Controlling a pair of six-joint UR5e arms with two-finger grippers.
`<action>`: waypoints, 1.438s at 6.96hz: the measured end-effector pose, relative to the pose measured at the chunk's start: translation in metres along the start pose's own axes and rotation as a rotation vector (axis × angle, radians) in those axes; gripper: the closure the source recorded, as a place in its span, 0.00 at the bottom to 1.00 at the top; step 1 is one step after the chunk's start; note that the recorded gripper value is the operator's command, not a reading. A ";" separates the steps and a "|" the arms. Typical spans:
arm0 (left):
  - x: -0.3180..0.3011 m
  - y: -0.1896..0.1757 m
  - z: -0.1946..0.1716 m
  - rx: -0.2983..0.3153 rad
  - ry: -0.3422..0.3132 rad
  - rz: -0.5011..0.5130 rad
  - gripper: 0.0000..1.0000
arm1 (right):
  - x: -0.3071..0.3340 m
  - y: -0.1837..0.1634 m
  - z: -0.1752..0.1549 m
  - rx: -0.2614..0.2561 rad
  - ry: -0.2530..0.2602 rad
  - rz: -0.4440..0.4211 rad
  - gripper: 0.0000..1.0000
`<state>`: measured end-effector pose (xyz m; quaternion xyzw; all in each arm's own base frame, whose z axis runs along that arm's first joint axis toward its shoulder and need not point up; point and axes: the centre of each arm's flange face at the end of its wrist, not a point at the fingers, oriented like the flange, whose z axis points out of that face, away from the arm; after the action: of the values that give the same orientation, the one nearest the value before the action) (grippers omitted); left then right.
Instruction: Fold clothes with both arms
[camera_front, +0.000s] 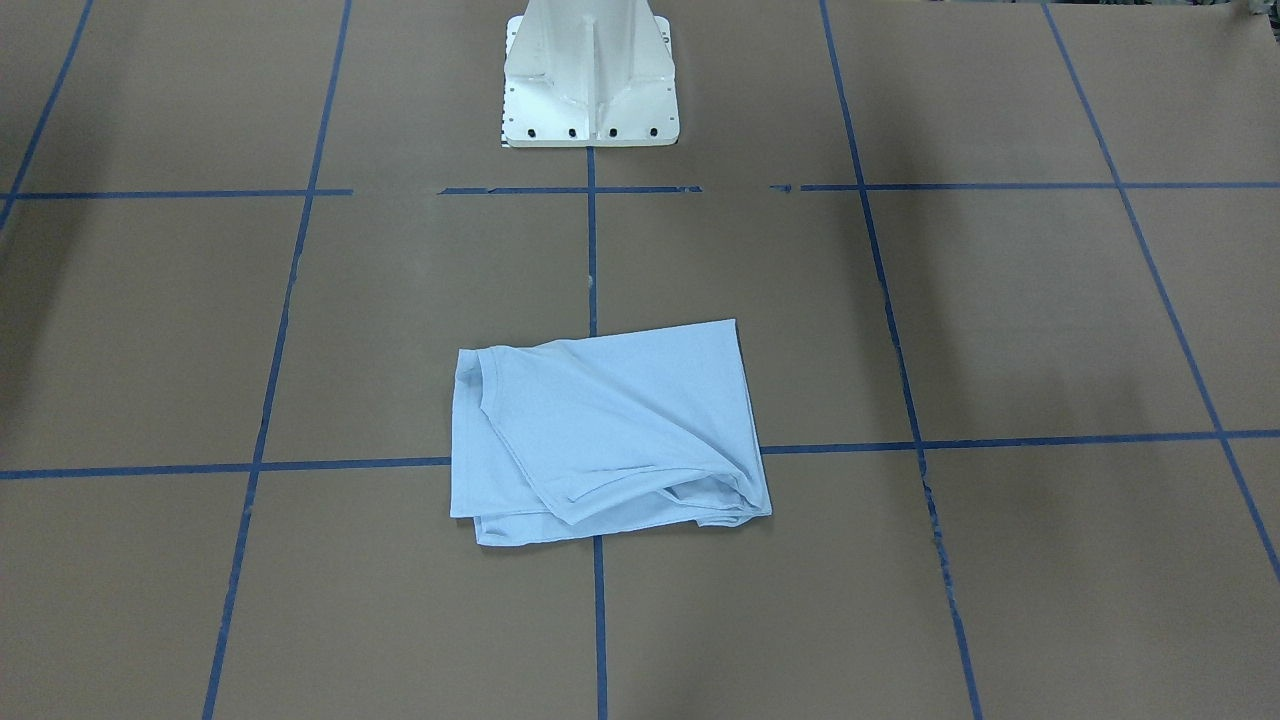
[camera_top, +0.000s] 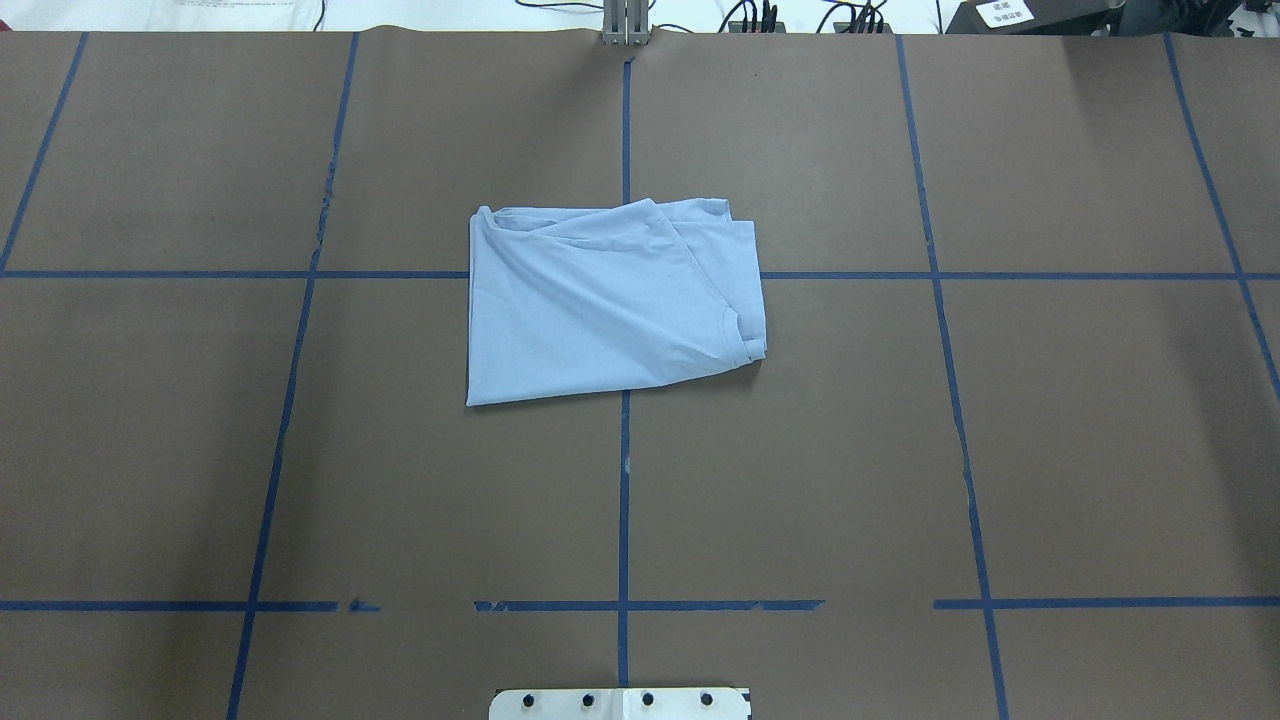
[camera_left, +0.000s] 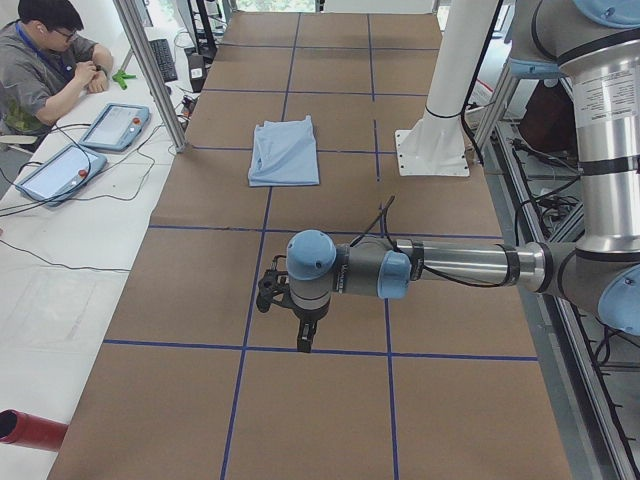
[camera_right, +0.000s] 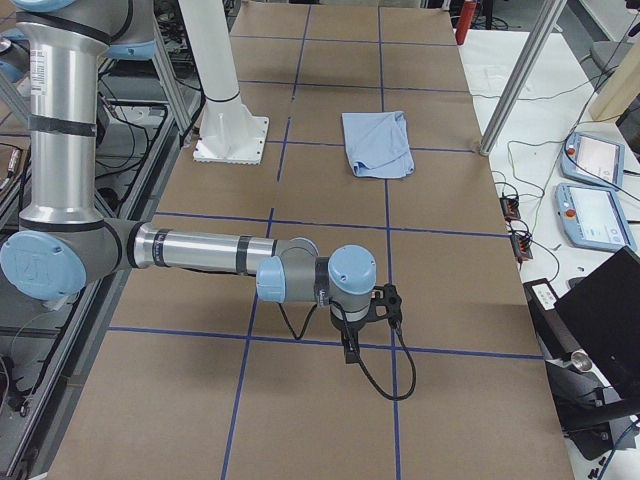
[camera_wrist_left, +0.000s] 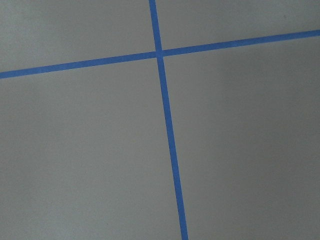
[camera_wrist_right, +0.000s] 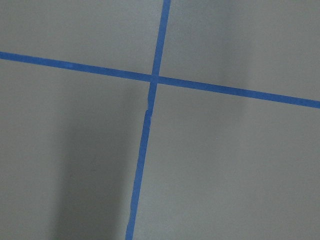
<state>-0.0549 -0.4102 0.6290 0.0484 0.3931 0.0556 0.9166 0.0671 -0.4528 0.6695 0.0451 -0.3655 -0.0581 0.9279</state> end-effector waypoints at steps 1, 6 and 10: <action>-0.001 0.000 0.001 -0.002 0.000 -0.002 0.00 | 0.000 0.000 0.000 0.000 0.001 0.000 0.00; -0.005 0.004 0.005 -0.012 0.001 -0.012 0.00 | 0.000 0.000 -0.001 0.001 0.001 0.000 0.00; -0.007 0.008 0.007 -0.016 0.000 -0.017 0.00 | -0.001 0.000 -0.001 0.001 0.000 0.000 0.00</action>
<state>-0.0551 -0.4040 0.6397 0.0376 0.3929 0.0510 0.9174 0.0670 -0.4523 0.6686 0.0457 -0.3656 -0.0579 0.9278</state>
